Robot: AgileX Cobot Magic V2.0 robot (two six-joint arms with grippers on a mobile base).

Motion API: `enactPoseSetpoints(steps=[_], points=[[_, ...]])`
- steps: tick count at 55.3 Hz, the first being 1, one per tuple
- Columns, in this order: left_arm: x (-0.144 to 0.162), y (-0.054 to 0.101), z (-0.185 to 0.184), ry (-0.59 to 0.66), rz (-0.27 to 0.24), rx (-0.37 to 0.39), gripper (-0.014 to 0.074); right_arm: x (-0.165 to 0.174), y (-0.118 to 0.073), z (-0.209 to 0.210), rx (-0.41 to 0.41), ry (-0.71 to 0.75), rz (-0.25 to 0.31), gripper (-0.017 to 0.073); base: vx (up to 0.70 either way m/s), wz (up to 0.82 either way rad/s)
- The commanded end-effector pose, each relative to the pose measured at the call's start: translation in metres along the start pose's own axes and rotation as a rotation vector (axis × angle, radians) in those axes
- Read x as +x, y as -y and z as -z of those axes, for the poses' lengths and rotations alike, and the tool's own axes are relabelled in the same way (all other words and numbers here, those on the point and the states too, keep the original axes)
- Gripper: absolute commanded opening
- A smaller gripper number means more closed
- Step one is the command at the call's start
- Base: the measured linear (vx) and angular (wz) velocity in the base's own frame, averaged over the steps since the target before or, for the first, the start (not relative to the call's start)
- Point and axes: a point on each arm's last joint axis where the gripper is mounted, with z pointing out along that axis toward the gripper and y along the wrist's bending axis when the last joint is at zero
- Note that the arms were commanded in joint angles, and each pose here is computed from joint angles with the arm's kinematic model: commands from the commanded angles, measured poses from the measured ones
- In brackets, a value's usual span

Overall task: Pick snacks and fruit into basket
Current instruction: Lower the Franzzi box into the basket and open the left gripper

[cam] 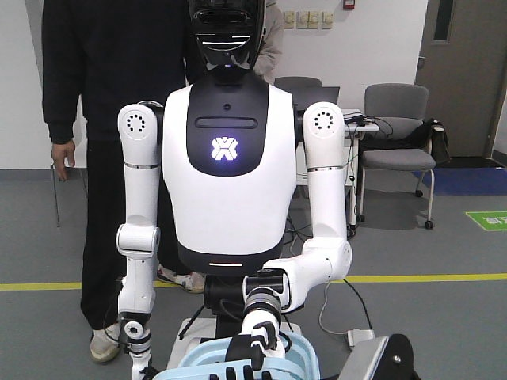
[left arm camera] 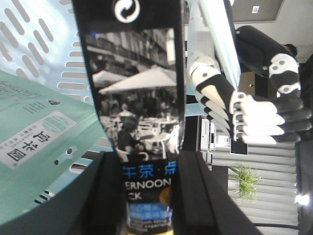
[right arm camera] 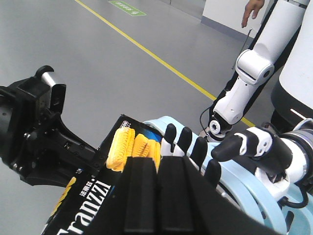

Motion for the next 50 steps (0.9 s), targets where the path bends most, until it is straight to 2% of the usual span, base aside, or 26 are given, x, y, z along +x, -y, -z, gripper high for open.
enactPoseSetpoints(steps=[1,8,19,31,39,47,48,50], points=[[-0.001,0.034,0.0,-0.023,-0.019,0.292,0.0,-0.019,-0.001,0.005,-0.014,0.096,0.016,-0.0008,0.0,0.0],[-0.006,0.041,-0.006,-0.016,-0.039,0.303,0.0,-0.019,-0.001,0.005,-0.014,0.096,0.016,-0.0008,0.0,0.0],[-0.012,0.047,-0.015,-0.011,-0.071,0.282,0.0014,-0.019,-0.001,0.005,-0.014,0.097,0.016,-0.0008,0.0,0.0],[-0.013,0.05,-0.02,-0.029,-0.102,0.262,0.007,-0.019,-0.001,0.005,-0.016,0.099,0.014,-0.0008,0.0,0.0],[-0.012,0.046,-0.021,-0.053,-0.123,0.215,0.0196,-0.02,-0.001,0.006,-0.02,0.104,0.014,-0.0008,0.0,0.0],[-0.012,0.043,-0.022,-0.05,-0.135,0.188,0.0407,-0.02,-0.001,0.006,-0.021,0.105,0.014,-0.0008,0.0,0.0],[0.009,0.052,-0.015,-0.265,-0.269,0.326,-0.0013,-0.02,-0.001,0.006,-0.022,0.105,-0.015,-0.0008,0.0,0.0],[0.011,0.052,-0.014,-0.28,-0.303,0.326,-0.0011,-0.02,-0.001,0.006,-0.022,0.105,-0.015,-0.0008,0.0,0.0]])
